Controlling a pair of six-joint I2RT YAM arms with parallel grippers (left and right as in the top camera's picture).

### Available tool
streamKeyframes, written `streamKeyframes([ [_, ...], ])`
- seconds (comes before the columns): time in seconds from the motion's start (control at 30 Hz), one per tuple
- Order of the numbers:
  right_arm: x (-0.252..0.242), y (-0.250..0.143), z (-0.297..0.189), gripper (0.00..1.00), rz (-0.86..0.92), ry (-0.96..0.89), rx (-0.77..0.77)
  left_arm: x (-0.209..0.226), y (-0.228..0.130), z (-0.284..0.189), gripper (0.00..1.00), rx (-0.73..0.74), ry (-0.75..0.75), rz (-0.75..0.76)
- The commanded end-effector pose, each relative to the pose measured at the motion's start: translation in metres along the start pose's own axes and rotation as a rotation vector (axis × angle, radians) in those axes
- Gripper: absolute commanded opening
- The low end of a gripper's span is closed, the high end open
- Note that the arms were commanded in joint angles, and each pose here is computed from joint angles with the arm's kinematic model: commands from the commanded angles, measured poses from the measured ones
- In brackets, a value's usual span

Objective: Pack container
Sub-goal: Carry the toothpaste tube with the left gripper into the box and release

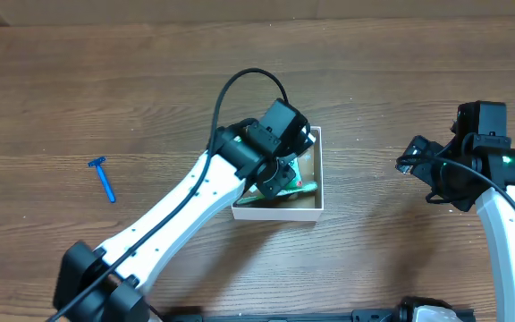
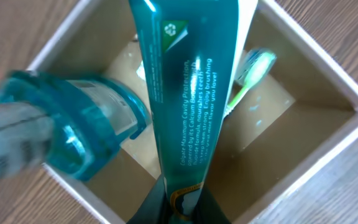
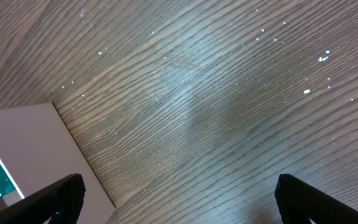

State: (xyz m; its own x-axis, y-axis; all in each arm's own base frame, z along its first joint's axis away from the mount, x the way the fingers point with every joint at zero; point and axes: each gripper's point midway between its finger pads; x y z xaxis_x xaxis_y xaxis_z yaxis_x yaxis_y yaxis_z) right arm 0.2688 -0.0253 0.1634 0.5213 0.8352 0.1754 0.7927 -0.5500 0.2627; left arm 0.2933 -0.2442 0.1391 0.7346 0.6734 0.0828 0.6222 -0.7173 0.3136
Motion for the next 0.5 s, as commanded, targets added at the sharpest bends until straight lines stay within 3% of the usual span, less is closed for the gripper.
streamKeyframes([
  [0.0,-0.001,0.001,0.0,1.0,0.002,0.003,-0.006,-0.007,-0.014,0.051,0.07,0.139,-0.031,0.033],
  [0.07,-0.001,0.001,0.0,1.0,0.002,0.003,-0.006,-0.008,-0.021,0.066,0.12,0.183,-0.037,0.035],
  [0.13,-0.001,0.001,0.0,1.0,0.002,0.003,-0.005,-0.009,-0.026,0.076,0.3,0.215,-0.042,0.036],
  [0.17,-0.001,0.001,0.0,1.0,0.002,0.003,-0.005,-0.009,-0.026,0.078,0.3,0.216,-0.042,0.036],
  [0.2,-0.001,0.001,0.0,1.0,0.002,0.003,-0.005,-0.009,-0.025,0.077,0.38,0.214,-0.041,0.036],
  [0.33,-0.001,0.001,0.0,1.0,0.002,0.002,-0.005,-0.005,-0.014,0.051,0.42,0.219,-0.032,0.027],
  [0.47,-0.001,0.001,0.0,1.0,0.002,0.002,-0.005,0.01,0.018,-0.025,0.43,0.137,0.031,-0.033],
])
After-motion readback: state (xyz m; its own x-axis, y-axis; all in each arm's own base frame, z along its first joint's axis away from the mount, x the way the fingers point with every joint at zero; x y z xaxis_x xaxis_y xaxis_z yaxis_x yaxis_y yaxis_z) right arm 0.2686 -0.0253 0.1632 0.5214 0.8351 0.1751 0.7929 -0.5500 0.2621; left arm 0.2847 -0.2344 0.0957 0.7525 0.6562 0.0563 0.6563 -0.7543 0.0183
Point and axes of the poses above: each gripper's point midway between its finger pads, its own z axis out along the fingers, its own x axis along the line the jaws close on, y = z × x
